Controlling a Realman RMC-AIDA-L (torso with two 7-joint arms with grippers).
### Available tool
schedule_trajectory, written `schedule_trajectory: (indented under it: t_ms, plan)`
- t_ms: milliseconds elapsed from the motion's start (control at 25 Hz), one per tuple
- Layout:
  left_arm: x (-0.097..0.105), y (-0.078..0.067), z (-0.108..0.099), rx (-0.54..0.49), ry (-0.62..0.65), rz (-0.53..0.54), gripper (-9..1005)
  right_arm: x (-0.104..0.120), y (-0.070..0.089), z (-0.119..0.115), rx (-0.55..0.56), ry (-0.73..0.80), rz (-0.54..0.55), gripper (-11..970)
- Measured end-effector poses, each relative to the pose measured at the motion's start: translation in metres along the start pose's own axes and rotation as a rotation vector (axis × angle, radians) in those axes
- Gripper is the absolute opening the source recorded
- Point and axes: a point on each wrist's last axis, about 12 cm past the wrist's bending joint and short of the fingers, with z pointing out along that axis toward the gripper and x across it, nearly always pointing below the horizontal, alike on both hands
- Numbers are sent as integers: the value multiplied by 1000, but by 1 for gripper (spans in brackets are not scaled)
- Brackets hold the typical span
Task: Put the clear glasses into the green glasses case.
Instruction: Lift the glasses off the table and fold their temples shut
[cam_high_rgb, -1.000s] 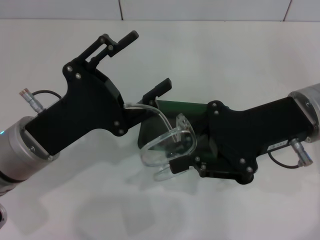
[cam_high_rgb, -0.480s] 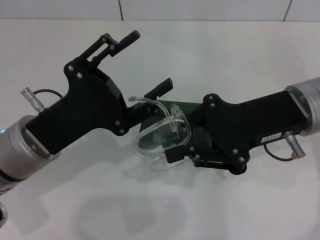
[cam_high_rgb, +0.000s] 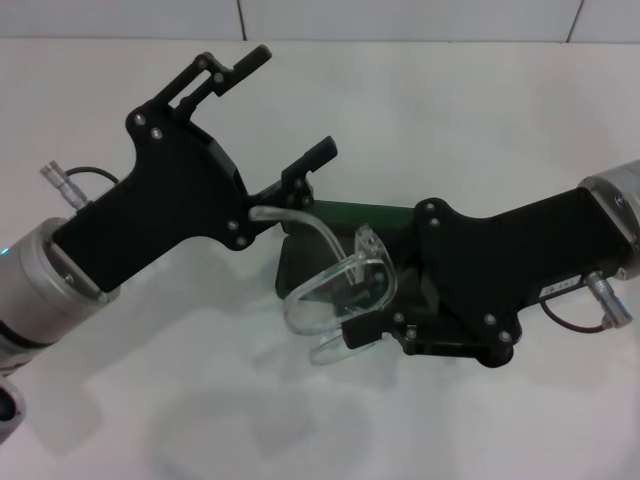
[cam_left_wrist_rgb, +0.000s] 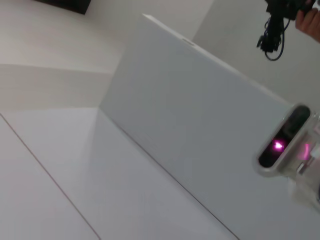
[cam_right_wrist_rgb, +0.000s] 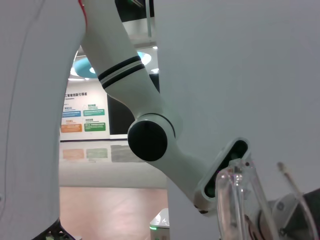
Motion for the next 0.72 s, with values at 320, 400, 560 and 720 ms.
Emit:
schedule_trajectory:
  t_ms: [320,400,560,720]
  plan:
    - [1,1,7,21,-23,1,706,1,-3,5,-1,7,0,172]
    - [1,0,9,30,-30,-2,706,2,-4,5,3,9,4,173]
    - [0,-2,9,39,-36,-6,706,3,-8,6,22,14,13,175]
    - [0,-2,10,39,-38,-2,706,3,-10,7,33,18,15,177]
